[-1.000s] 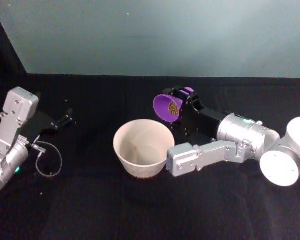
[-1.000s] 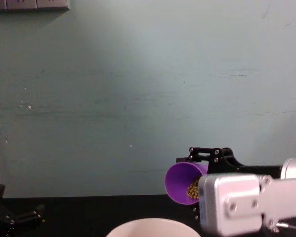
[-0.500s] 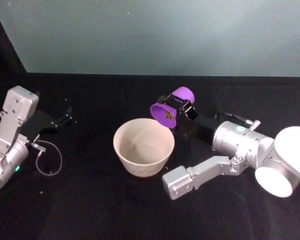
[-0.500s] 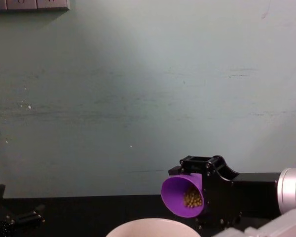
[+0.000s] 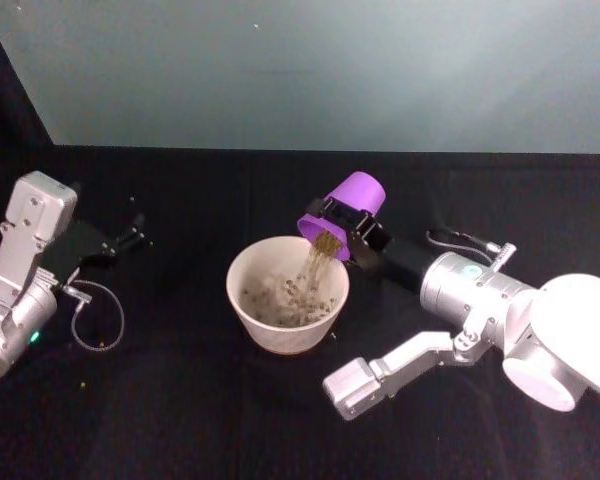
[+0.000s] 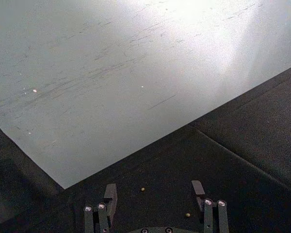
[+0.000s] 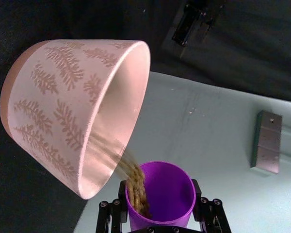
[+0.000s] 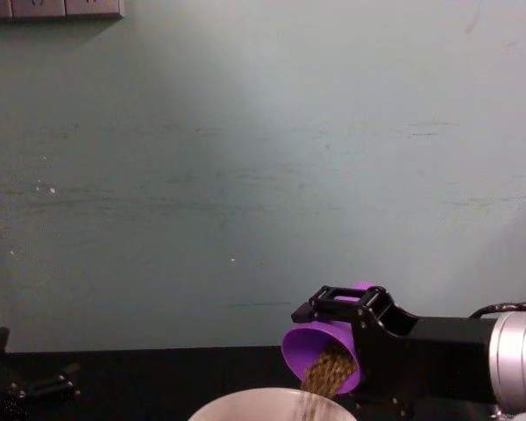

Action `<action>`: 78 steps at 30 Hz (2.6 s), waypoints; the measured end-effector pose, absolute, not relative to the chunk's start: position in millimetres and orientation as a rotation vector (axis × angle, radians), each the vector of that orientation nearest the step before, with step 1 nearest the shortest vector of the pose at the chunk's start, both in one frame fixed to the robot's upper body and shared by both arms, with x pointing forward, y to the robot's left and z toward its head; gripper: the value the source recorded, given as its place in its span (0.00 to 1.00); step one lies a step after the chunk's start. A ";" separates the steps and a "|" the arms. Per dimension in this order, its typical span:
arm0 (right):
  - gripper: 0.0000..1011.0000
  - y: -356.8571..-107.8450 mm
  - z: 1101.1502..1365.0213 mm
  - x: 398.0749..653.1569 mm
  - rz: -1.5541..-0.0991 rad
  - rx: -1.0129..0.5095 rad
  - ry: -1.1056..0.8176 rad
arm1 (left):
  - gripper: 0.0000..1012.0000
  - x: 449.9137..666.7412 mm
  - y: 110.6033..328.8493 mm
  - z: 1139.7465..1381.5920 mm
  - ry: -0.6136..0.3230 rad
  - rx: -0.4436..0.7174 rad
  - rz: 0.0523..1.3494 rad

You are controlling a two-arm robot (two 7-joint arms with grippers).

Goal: Pick up the cup and pour the mung beans from the cup into the bowl.

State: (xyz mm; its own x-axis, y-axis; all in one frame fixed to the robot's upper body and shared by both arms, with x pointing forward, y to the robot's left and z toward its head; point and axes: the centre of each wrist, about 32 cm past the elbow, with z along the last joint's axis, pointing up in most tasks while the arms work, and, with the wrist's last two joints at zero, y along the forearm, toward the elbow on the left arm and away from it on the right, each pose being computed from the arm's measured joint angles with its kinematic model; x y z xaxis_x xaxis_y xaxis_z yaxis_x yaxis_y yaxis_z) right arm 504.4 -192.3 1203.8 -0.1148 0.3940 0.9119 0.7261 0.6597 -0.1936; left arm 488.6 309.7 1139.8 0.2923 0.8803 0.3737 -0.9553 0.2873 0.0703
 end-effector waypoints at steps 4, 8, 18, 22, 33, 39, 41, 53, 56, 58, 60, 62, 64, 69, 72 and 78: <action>0.73 -191.0 1200.2 502.1 -0.356 -0.930 -1.800 | 0.99 488.6 309.7 1139.8 -0.285 0.304 1.248; 0.73 -189.8 1197.1 500.3 -0.356 -0.946 -1.851 | 0.99 488.6 309.7 1139.8 -0.285 0.304 1.248; 0.73 -189.4 1193.8 497.6 -0.360 -0.964 -1.941 | 0.99 488.6 309.7 1139.8 -0.285 0.305 1.248; 0.73 -189.3 1192.8 497.2 -0.358 -0.973 -1.972 | 0.99 488.6 309.7 1139.8 -0.285 0.304 1.248; 0.73 -190.5 1192.6 496.3 -0.357 -0.972 -1.982 | 0.99 488.6 309.7 1139.8 -0.285 0.304 1.248; 0.73 -201.6 1198.8 499.5 -0.433 -0.900 -1.827 | 0.99 488.6 309.7 1139.8 -0.285 0.304 1.248; 0.73 -208.6 1200.8 501.3 -0.477 -0.849 -1.736 | 0.99 488.6 309.7 1139.8 -0.285 0.304 1.248; 0.73 -268.5 1187.8 526.9 -0.702 -0.595 -1.158 | 0.99 488.6 309.7 1139.8 -0.285 0.305 1.248; 0.73 -280.0 1181.3 532.3 -0.733 -0.531 -1.037 | 0.99 488.6 309.7 1139.8 -0.285 0.304 1.248; 0.73 -288.3 1175.1 536.5 -0.751 -0.473 -0.938 | 0.99 488.6 309.7 1139.8 -0.285 0.304 1.248; 0.73 -294.9 1168.3 539.7 -0.758 -0.409 -0.836 | 0.99 488.6 309.6 1139.8 -0.285 0.304 1.248; 0.73 -298.5 1163.3 541.8 -0.757 -0.367 -0.769 | 0.99 488.6 309.7 1139.8 -0.285 0.304 1.248; 0.73 -301.2 1156.7 543.5 -0.757 -0.315 -0.690 | 0.99 488.6 309.7 1139.8 -0.285 0.304 1.248; 0.73 -303.8 1144.8 545.0 -0.755 -0.237 -0.558 | 0.99 488.6 309.7 1139.8 -0.285 0.304 1.248; 0.73 -304.5 1141.4 545.1 -0.754 -0.213 -0.519 | 0.99 488.6 309.7 1139.8 -0.285 0.304 1.248; 0.73 -307.8 1131.8 545.1 -0.744 -0.160 -0.404 | 0.99 488.6 309.7 1139.8 -0.285 0.304 1.248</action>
State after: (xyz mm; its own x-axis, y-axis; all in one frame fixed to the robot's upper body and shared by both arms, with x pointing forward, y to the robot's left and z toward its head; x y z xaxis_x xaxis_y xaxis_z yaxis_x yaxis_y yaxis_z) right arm 545.1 -307.8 1131.8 0.6631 -0.6249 0.4121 0.6856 0.7279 0.0005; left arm 488.6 309.7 1139.8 0.2923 0.8803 0.3737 -0.9553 0.2873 0.0703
